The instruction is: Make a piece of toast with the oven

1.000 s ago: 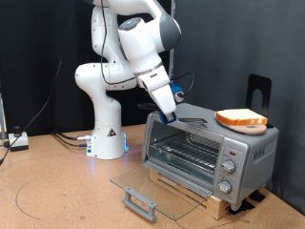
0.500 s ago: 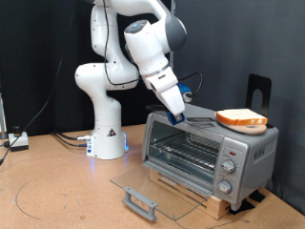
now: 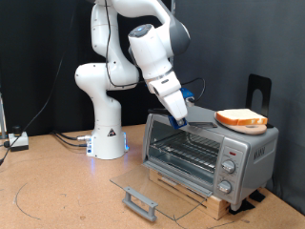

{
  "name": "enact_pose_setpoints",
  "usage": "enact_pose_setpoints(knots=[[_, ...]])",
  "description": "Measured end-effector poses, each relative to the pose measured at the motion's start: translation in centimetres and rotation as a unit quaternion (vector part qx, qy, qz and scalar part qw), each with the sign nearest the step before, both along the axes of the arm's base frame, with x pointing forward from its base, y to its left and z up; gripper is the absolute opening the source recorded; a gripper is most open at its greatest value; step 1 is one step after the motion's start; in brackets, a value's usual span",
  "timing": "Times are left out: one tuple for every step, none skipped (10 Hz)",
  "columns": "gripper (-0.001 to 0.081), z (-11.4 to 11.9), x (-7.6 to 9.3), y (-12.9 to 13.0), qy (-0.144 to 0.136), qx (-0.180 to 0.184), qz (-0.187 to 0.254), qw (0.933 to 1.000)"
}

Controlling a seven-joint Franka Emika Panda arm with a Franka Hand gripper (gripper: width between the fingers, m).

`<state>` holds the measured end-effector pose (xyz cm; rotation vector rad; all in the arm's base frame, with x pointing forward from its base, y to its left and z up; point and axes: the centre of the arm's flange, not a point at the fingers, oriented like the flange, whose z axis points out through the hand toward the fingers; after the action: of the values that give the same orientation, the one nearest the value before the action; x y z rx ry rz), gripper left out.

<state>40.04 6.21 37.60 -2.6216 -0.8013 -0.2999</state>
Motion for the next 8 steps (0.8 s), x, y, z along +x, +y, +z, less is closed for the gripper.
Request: enact_pose_setpoints(knots=[[0.0417,0.1,0.2,0.3,-0.001,0.005,-0.001,1.0000],[0.0417,0.3,0.3,0.5,-0.003,0.010,0.000,0.9999],[0.0417,0.5,0.4,0.6,-0.006,0.014,0.003,0.9999],[0.0417,0.6,0.4,0.7,-0.007,0.016,0.004,0.9998],[0.0417,0.8,0.5,0.7,-0.007,0.018,0.005,0.9998],[0.0417,0.9,0.5,0.6,-0.006,0.020,0.006,0.9998],[0.0417,1.2,0.6,0.7,-0.004,0.024,0.009,0.9997],[0.0417,1.4,0.6,0.8,-0.005,0.026,0.011,0.9996]])
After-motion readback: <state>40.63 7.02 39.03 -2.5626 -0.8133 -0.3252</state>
